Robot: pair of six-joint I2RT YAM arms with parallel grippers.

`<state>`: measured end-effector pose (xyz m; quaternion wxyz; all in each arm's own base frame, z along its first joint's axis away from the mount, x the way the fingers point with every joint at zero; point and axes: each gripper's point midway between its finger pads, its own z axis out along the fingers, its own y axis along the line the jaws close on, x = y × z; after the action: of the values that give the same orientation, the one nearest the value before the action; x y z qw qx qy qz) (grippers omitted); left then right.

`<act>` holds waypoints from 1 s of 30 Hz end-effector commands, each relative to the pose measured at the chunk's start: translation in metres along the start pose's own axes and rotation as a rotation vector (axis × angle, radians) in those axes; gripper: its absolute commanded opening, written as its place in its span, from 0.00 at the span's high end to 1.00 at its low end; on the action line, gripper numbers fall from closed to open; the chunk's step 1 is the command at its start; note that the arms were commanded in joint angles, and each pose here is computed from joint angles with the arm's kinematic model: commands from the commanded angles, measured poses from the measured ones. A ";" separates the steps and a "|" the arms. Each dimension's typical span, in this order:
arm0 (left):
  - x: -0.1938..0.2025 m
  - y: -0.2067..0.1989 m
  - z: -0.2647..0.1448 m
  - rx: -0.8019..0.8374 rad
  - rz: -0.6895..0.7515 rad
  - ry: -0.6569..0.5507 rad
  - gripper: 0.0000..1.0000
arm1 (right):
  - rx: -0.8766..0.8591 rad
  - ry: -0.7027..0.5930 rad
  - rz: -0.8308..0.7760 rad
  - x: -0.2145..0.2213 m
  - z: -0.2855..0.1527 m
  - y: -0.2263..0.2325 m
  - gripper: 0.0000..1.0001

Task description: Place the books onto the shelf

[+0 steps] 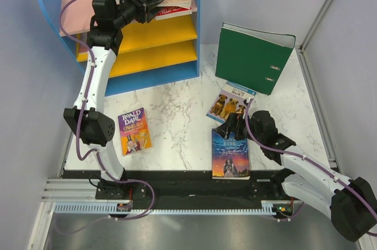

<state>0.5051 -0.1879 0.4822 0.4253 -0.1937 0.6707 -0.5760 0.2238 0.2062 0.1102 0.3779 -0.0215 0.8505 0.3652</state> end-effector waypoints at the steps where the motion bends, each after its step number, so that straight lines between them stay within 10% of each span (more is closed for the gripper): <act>1: 0.003 -0.035 -0.023 0.049 0.071 -0.004 0.51 | -0.003 -0.021 -0.019 -0.004 -0.001 0.001 0.02; 30: 0.027 0.012 -0.046 -0.112 0.082 0.151 0.42 | 0.000 -0.019 -0.022 -0.004 -0.001 0.001 0.02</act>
<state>0.4748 -0.1728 0.4583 0.3864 -0.1922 0.7294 -0.5308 0.2224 0.2057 0.1104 0.3771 -0.0220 0.8511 0.3646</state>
